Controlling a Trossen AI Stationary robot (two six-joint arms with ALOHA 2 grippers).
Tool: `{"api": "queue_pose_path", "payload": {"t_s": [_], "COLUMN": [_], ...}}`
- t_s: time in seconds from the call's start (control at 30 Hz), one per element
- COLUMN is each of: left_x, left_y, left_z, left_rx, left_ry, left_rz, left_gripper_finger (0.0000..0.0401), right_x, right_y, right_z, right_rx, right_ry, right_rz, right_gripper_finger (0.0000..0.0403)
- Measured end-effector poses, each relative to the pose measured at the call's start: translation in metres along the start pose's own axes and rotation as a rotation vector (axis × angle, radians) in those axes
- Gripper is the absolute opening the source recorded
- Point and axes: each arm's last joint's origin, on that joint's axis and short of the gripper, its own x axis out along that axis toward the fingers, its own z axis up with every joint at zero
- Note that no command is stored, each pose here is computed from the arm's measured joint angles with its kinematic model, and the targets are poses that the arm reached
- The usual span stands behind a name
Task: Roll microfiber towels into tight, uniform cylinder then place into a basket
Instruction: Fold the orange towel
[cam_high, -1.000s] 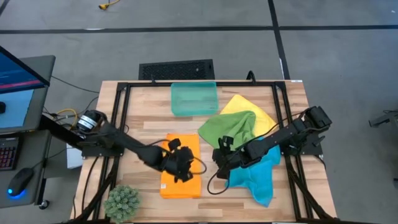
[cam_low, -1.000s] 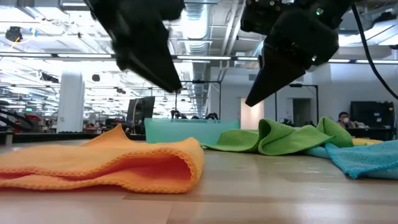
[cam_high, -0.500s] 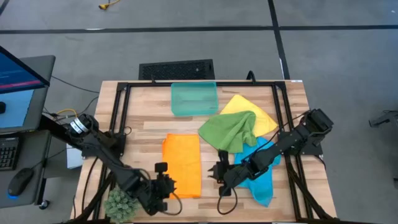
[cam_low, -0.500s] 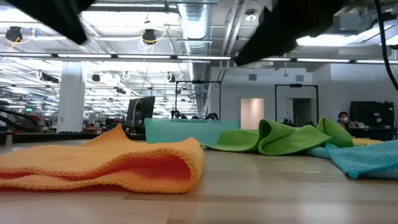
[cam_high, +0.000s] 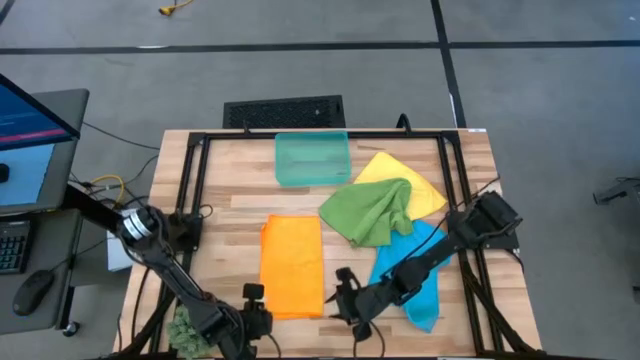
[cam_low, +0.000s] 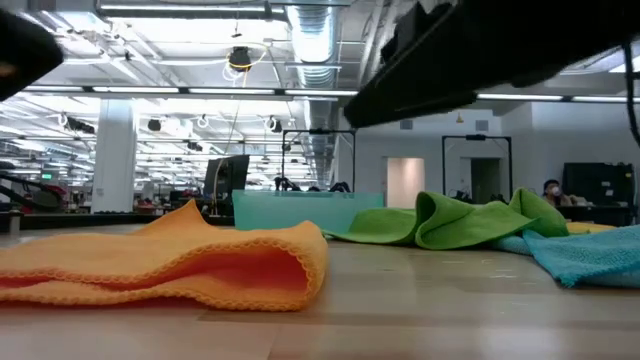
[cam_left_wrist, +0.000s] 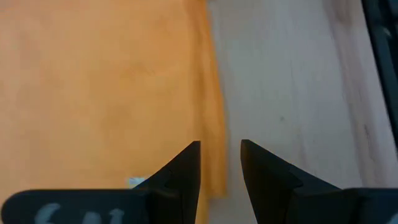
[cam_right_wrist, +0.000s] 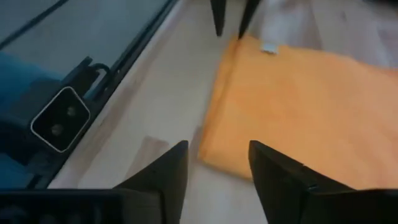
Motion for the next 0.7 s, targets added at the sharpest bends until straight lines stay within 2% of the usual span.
{"api": "queue_pose_path", "payload": {"t_s": [0.2, 0.3, 0.6, 0.7], "left_x": [0.001, 0.002, 0.007, 0.015], "left_y": [-0.005, -0.006, -0.002, -0.004], "left_z": [-0.008, -0.009, -0.012, -0.016], "left_rx": [-0.005, 0.003, 0.011, 0.015], "left_ry": [-0.005, 0.000, 0.028, 0.050], "left_rz": [0.028, 0.040, 0.075, 0.088], "left_gripper_finger": [0.0106, 0.0106, 0.0106, 0.0106], "right_x": [0.028, 0.039, 0.043, 0.053], "right_y": [0.009, 0.008, -0.009, -0.013], "right_z": [-0.002, -0.004, -0.006, -0.017], "right_rx": [-0.148, -0.147, -0.118, -0.082], "right_ry": [0.024, 0.031, 0.062, 0.102], "right_rz": [0.003, 0.019, 0.027, 0.052], "right_gripper_finger": [0.0234, 0.0234, 0.0228, 0.0228]}}
